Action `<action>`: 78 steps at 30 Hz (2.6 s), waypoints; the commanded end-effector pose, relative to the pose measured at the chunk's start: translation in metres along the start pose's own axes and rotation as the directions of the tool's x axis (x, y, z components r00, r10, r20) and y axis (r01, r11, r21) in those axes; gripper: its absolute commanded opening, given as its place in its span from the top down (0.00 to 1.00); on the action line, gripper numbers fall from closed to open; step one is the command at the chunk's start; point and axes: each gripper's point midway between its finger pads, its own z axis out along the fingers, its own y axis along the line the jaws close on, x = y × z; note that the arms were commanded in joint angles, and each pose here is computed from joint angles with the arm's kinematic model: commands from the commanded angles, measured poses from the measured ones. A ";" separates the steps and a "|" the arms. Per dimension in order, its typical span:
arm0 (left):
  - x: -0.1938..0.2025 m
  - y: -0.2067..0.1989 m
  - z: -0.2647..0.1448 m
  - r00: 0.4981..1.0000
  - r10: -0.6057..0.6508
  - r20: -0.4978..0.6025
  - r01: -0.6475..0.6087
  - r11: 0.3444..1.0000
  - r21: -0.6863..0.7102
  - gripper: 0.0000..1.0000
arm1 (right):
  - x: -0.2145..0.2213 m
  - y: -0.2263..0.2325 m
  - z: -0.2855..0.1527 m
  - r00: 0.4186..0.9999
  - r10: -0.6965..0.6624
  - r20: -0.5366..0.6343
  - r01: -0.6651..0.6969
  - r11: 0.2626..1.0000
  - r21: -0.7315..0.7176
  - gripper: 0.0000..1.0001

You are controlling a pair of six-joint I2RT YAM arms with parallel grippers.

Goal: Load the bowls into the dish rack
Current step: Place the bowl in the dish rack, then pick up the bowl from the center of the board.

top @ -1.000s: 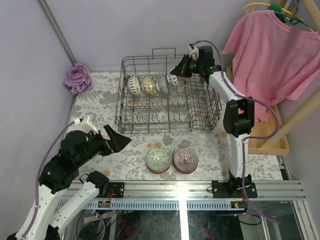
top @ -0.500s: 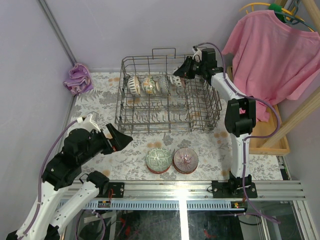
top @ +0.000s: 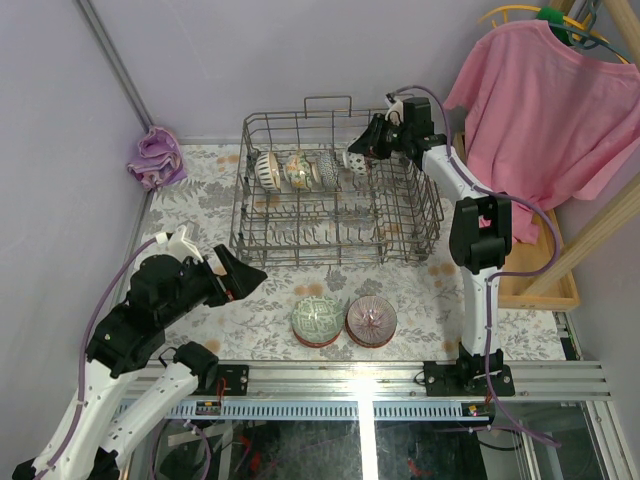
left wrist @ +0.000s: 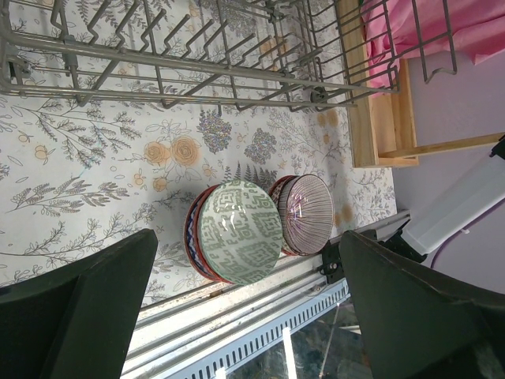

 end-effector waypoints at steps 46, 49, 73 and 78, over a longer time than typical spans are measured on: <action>-0.054 -0.034 -0.019 0.993 0.065 0.103 -0.064 0.998 -0.009 0.00 | 0.055 0.139 -0.180 0.979 -0.197 0.052 0.200 0.977 -0.069 0.00; -0.056 -0.036 -0.023 0.991 0.067 0.114 -0.066 0.998 -0.010 0.00 | 0.094 0.151 -0.198 0.992 -0.127 -0.016 0.123 0.979 -0.160 0.00; -0.043 -0.030 -0.044 0.989 0.046 0.139 -0.050 0.998 0.024 0.00 | 0.376 0.164 -0.182 0.791 -0.442 -0.423 0.519 0.851 0.081 0.23; -0.042 -0.028 -0.049 0.988 0.049 0.144 -0.052 0.998 0.018 0.00 | 0.413 0.179 -0.165 0.706 -0.517 -0.485 0.596 0.803 0.011 0.35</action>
